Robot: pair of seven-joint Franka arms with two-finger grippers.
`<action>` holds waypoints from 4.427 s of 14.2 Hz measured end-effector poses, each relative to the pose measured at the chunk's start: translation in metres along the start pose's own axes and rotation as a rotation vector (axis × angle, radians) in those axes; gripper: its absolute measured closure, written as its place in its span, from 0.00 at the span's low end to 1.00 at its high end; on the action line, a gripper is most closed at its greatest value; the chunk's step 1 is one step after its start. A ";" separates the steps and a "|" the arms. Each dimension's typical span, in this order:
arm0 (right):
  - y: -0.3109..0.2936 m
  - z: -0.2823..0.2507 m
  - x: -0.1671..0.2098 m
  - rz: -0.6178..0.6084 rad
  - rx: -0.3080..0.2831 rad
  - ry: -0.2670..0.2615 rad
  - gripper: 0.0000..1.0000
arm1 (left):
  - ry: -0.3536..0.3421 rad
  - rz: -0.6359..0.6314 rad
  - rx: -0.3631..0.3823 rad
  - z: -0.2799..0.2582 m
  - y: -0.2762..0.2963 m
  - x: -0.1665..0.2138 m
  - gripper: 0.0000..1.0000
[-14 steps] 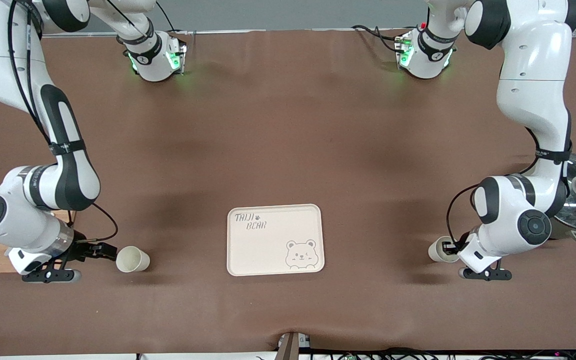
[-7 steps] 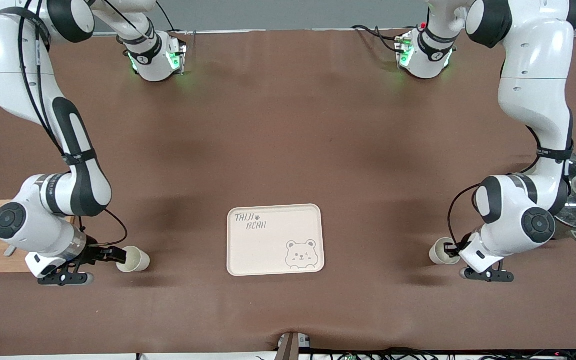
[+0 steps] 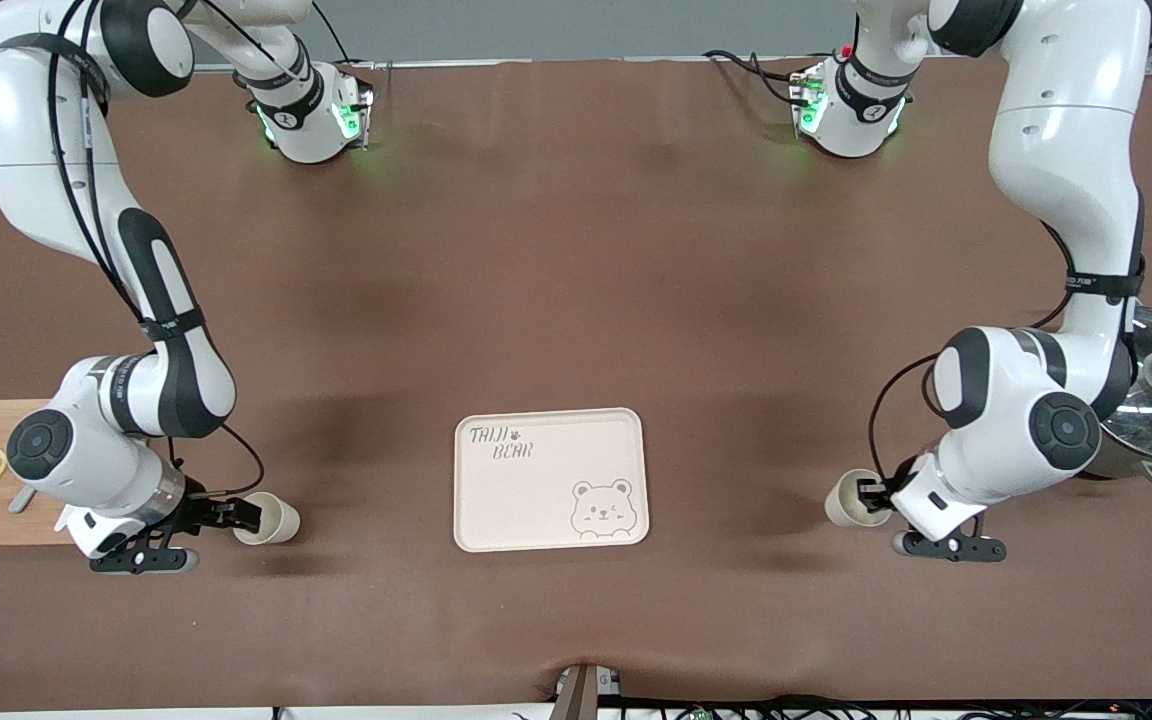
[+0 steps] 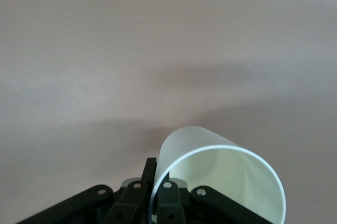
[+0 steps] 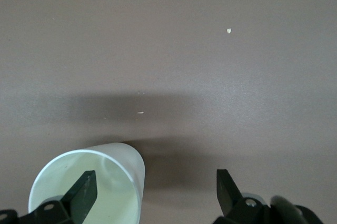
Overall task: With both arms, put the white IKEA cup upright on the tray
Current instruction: 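Carry the cup with the left gripper onto the bear tray, then open the left gripper on the tray while the right gripper lifts its cup, then lower the right cup onto the tray while the left gripper withdraws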
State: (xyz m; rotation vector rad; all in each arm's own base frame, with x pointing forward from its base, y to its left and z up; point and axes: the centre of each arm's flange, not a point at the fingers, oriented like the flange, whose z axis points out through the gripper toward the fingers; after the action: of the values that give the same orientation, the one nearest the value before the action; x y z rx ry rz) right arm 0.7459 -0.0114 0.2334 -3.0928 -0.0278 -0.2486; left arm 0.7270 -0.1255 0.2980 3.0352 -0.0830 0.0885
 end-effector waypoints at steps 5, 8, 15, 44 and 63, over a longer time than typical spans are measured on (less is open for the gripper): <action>0.000 0.003 0.002 0.000 -0.001 0.030 0.00 | -0.034 -0.114 -0.003 -0.005 0.105 -0.018 0.96; 0.001 0.005 0.002 0.000 -0.001 0.034 0.00 | -0.032 -0.175 -0.006 -0.010 0.159 -0.031 0.96; 0.001 0.010 0.001 0.000 0.000 0.030 0.00 | -0.009 -0.270 0.008 -0.011 0.249 -0.060 0.96; -0.039 -0.026 0.021 -0.015 0.009 -0.048 0.95 | 0.023 -0.351 -0.001 0.100 0.309 -0.083 0.22; -0.301 -0.049 -0.018 0.279 -0.018 -0.049 0.95 | 0.003 -0.214 0.050 -0.056 0.216 -0.036 0.00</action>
State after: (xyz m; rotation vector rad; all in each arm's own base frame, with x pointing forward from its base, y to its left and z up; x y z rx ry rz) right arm 0.7142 0.2869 0.2900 -3.0687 0.4024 -0.1617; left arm 0.6757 -0.3323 0.3731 3.0705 0.2477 0.0784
